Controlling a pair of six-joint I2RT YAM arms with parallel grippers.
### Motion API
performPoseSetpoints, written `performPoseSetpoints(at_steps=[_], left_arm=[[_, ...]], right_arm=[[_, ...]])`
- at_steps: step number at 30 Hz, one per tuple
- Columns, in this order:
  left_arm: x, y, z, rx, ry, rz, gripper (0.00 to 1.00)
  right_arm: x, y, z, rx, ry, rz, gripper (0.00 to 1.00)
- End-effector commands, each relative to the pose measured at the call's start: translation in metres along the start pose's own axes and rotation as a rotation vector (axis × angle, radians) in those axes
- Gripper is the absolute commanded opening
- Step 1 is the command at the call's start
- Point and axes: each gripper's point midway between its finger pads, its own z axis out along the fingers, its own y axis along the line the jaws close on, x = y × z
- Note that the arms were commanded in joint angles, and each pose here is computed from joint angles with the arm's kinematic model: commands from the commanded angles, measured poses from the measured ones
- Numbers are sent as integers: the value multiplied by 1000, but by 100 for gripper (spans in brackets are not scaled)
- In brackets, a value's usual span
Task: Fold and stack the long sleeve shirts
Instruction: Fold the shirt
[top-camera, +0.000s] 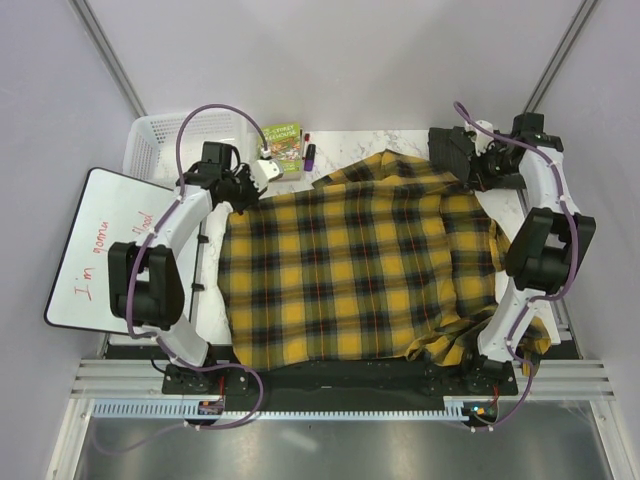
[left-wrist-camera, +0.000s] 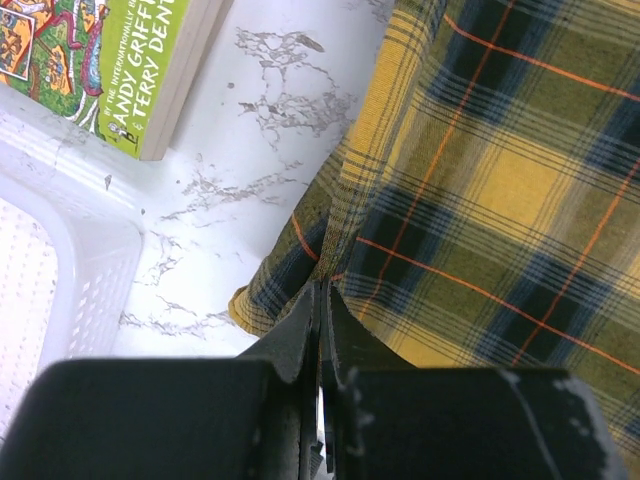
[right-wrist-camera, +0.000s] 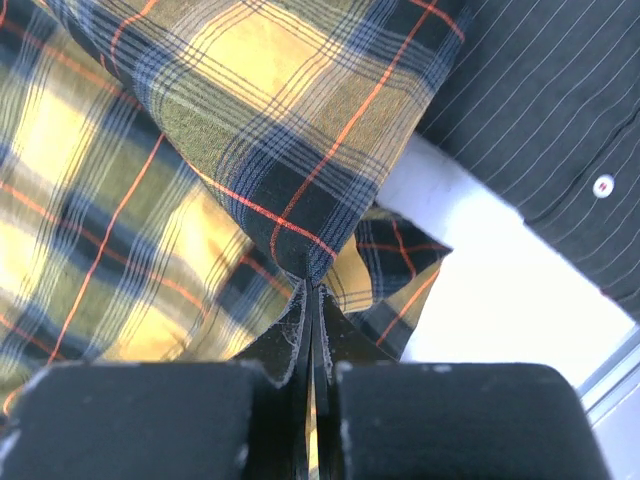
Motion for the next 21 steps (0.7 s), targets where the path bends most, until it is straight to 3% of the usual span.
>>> performPoseSetpoints(at_steps=[1, 9, 21], left_arm=[[-9, -6, -19, -22, -41, 76, 2], [2, -42, -29, 38, -9, 73, 2], [76, -117, -5, 202, 197, 25, 2]], right_arm=[[1, 14, -34, 10, -23, -73, 0], [27, 26, -40, -5, 35, -97, 0], [100, 47, -9, -98, 200, -70, 0]])
